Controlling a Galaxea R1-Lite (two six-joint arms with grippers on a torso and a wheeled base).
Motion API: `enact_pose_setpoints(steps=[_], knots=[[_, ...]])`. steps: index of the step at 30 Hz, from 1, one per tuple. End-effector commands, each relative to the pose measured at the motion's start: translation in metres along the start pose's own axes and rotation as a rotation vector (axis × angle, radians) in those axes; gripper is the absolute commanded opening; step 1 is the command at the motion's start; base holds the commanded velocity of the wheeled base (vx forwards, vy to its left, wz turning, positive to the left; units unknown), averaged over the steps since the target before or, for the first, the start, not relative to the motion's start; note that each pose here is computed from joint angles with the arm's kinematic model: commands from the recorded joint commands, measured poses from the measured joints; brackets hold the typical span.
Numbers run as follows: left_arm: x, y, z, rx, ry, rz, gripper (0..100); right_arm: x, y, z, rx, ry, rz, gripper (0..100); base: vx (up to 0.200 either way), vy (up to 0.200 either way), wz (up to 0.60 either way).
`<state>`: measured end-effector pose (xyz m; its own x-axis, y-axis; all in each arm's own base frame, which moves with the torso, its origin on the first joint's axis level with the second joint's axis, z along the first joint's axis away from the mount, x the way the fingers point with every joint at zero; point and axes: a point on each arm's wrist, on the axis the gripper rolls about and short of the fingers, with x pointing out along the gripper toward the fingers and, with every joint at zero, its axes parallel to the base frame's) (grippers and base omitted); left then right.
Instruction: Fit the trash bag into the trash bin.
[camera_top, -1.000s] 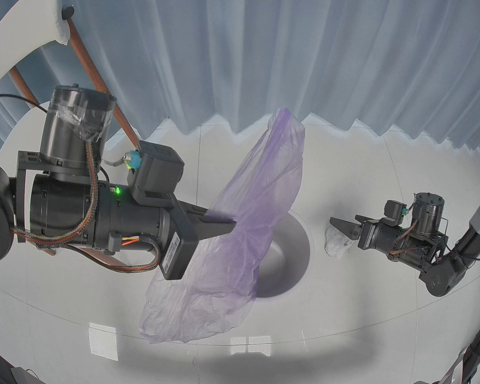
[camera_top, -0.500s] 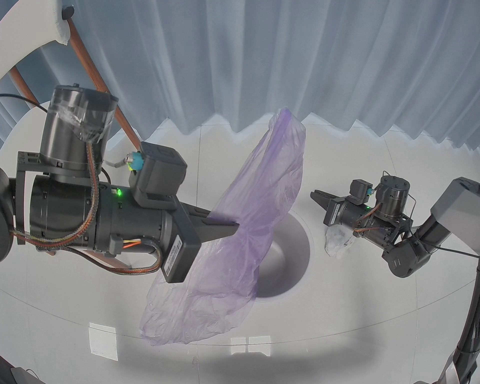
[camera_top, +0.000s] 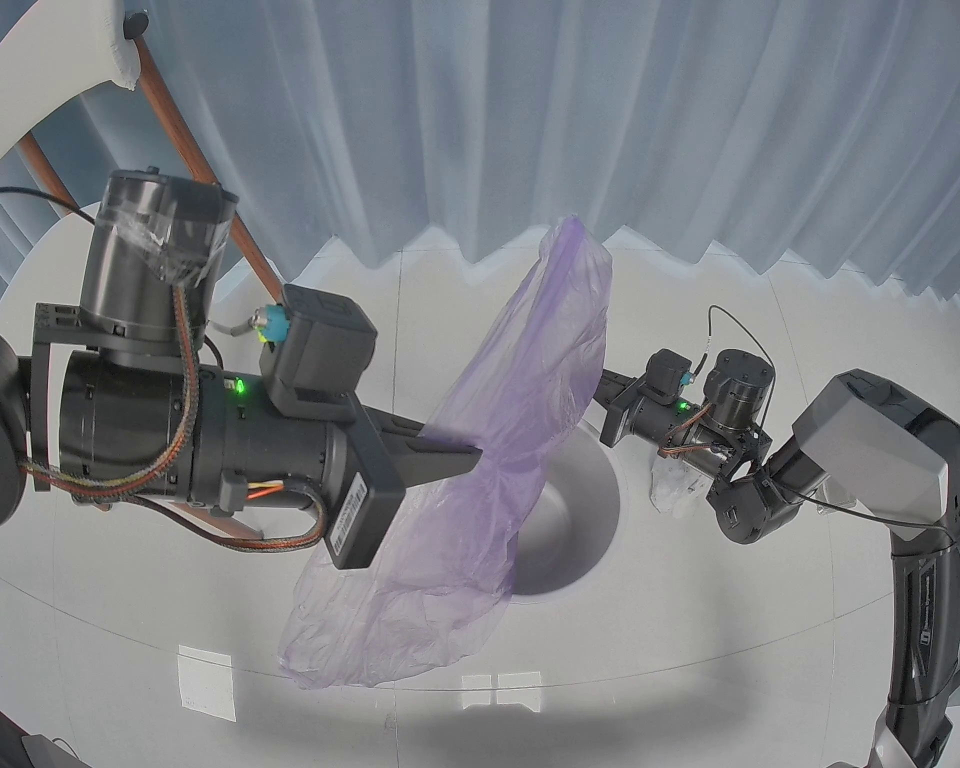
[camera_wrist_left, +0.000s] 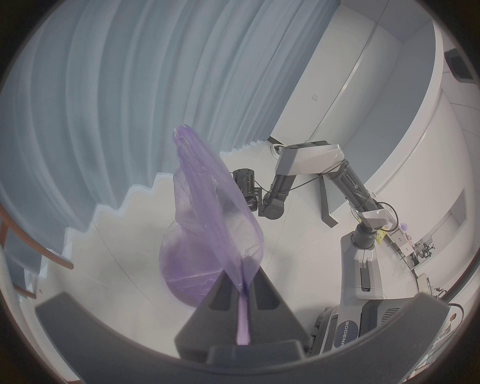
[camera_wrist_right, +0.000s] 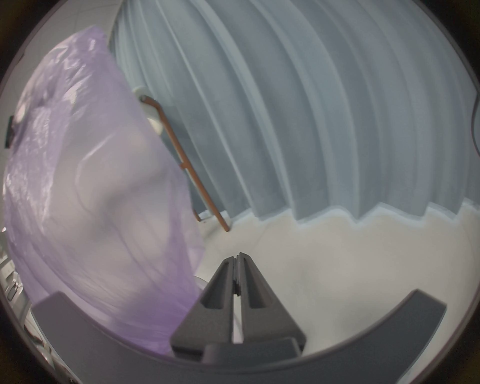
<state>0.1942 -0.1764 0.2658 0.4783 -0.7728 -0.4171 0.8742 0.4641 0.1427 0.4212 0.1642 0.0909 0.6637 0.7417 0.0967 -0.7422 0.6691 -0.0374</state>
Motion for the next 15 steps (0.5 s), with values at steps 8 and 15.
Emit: enact_pose_setpoints(steps=[8,15], knots=[[-0.001,0.002,0.001,-0.004,-0.009,-0.004,0,-0.019,0.032,-0.006,-0.014,-0.026,0.349,0,0.0,0.0,0.0],[-0.001,0.006,0.001,-0.011,-0.01,0.009,0,-0.075,0.094,-0.012,0.124,0.121,0.455,0,0.0,0.0,0.0]])
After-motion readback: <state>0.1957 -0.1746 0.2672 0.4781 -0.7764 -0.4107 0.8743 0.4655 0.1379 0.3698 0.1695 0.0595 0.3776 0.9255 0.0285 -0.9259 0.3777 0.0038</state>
